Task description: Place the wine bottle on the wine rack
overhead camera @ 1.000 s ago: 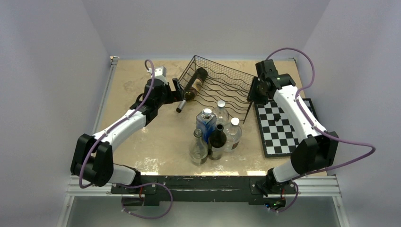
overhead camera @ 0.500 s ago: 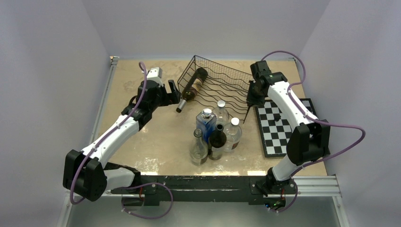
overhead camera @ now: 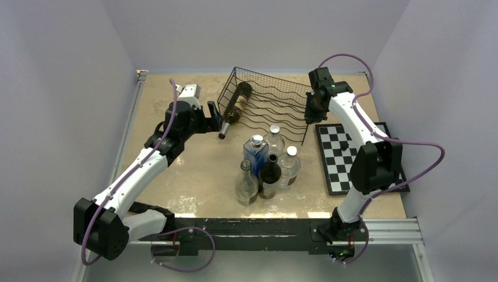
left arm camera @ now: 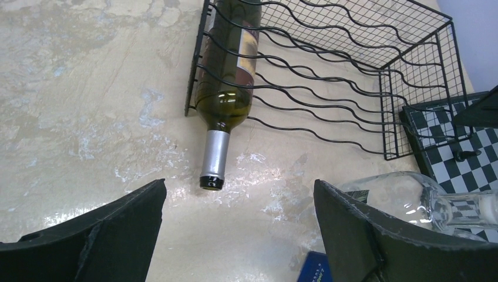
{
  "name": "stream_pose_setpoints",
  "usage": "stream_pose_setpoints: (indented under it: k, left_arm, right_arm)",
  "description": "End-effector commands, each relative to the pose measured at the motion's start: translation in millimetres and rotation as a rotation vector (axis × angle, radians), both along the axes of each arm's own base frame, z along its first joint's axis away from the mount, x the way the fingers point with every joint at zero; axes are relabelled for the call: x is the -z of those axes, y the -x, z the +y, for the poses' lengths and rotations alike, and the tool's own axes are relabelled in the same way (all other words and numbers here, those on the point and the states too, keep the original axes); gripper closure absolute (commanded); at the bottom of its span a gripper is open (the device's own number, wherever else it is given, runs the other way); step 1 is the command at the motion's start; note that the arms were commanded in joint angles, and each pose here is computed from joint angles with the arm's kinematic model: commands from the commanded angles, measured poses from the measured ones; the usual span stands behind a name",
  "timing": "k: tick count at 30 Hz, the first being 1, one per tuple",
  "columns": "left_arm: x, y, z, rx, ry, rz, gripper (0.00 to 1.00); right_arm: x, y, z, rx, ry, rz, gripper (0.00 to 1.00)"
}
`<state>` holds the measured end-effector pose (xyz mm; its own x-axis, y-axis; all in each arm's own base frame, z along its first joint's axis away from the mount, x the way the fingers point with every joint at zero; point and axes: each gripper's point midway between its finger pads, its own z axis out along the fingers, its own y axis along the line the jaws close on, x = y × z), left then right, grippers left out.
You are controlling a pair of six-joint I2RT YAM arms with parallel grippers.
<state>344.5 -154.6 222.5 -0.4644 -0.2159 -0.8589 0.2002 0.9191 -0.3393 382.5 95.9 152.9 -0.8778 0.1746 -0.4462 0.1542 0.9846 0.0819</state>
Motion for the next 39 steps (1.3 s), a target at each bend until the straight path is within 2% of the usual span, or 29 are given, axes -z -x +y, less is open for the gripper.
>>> stream_pose_setpoints:
  k: [1, 4, 5, 10, 12, 16, 20, 23, 30, 34, 37, 39]
  left_arm:
    - [-12.7, 4.2, 4.2, 0.013, -0.011, -0.034, 0.01]
    - [-13.8, 6.8, 4.4, 0.020, -0.013, -0.033, 0.01]
    - [-14.9, 7.6, 4.3, 0.024, -0.015, -0.035, 0.01]
    - [-25.7, 13.9, -1.2, 0.085, -0.022, -0.061, 0.01]
    - [-35.2, 18.3, -5.8, 0.131, -0.025, -0.084, 0.01]
    - [-57.8, 31.3, -19.6, 0.253, -0.016, -0.135, 0.01]
    - [-79.5, 48.3, -35.1, 0.383, 0.010, -0.148, 0.02]
    - [-95.2, 71.1, -52.1, 0.543, 0.043, -0.173, 0.03]
    - [-130.8, 127.7, -73.3, 0.802, 0.111, -0.276, 0.03]
    - [-134.7, 151.0, -78.3, 0.863, 0.129, -0.272, 0.03]
    - [-127.8, 165.5, -80.1, 0.854, 0.124, -0.188, 0.04]
    - [-122.5, 178.0, -83.4, 0.866, 0.124, -0.139, 0.06]
  right_arm:
    - [-26.9, -19.2, 42.6, -0.082, -0.099, -0.102, 1.00]
    - [-27.6, -20.5, 43.3, -0.063, -0.104, -0.097, 1.00]
    - [-29.5, -20.9, 43.8, -0.064, -0.106, -0.098, 0.96]
    - [-52.4, -18.9, 40.4, -0.040, -0.112, -0.144, 0.42]
    - [-69.1, -17.9, 36.6, -0.027, -0.111, -0.192, 0.31]
    - [-110.8, -12.7, 28.3, -0.018, -0.111, -0.306, 0.19]
    - [-148.8, 3.0, 27.7, -0.101, -0.127, -0.402, 0.16]
    - [-166.0, 18.3, 33.8, -0.168, -0.169, -0.447, 0.17]
    - [-200.9, 69.7, 71.8, -0.430, -0.386, -0.564, 0.20]
    - [-220.0, 102.6, 95.9, -0.619, -0.448, -0.670, 0.20]
    - [-225.5, 125.5, 110.9, -0.744, -0.429, -0.712, 0.19]
    - [-226.5, 131.1, 112.8, -0.759, -0.420, -0.724, 0.19]
